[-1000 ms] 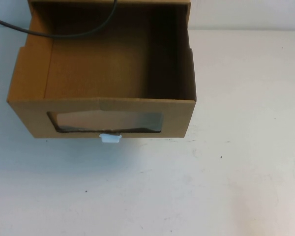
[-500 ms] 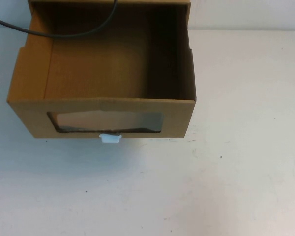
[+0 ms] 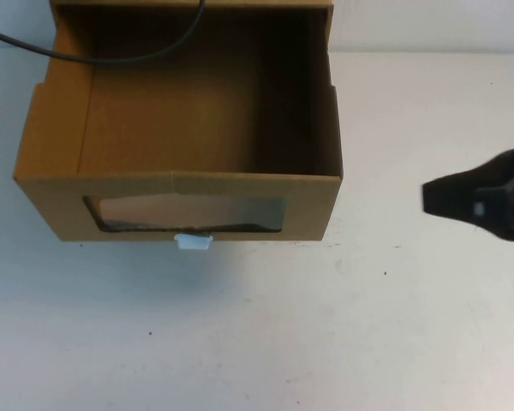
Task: Close the shoe box
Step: Close the shoe box with your right arm
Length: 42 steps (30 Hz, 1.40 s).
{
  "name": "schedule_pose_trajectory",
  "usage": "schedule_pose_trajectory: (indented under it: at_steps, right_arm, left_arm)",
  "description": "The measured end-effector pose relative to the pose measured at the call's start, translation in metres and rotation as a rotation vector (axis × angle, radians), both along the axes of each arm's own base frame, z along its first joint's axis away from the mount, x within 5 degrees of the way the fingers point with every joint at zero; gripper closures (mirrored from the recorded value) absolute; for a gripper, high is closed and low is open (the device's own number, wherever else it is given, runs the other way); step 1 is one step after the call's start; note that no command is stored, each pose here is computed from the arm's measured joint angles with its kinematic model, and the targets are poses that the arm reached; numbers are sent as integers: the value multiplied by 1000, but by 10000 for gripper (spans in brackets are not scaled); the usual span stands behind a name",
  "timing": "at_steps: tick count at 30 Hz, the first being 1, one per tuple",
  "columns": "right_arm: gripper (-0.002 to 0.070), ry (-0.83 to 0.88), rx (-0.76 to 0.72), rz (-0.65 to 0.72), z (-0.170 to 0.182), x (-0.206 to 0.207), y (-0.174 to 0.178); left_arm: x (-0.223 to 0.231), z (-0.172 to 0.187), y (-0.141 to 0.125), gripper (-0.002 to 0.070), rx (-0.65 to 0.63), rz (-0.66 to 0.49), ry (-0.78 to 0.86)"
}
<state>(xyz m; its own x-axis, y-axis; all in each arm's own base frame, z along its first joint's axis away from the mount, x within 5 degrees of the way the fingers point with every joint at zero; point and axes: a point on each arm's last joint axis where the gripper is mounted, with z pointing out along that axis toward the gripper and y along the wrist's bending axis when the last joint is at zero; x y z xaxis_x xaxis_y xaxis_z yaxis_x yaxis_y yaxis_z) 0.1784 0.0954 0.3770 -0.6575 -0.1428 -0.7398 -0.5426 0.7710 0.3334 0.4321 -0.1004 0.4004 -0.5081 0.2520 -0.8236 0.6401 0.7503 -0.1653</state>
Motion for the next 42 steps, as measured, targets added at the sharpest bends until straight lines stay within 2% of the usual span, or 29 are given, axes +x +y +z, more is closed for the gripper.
schedule_pose_trajectory:
  at_steps: [10,20,32,42]
  right_arm:
    - [687,-139,-145,215,-6,-6,108]
    - [687,-242,-178,244,-22,17,173]
    - [687,-314,-217,242,-20,50,211]
    - [687,-321,-218,149,-13,84,198]
  left_arm:
    - [1,-1,0,680,-8,3,7]
    - [1,-1,0,680,-8,3,7]
    - [1,-1,0,680,-8,3,7]
    - [1,-1,0,680,-9,4,6]
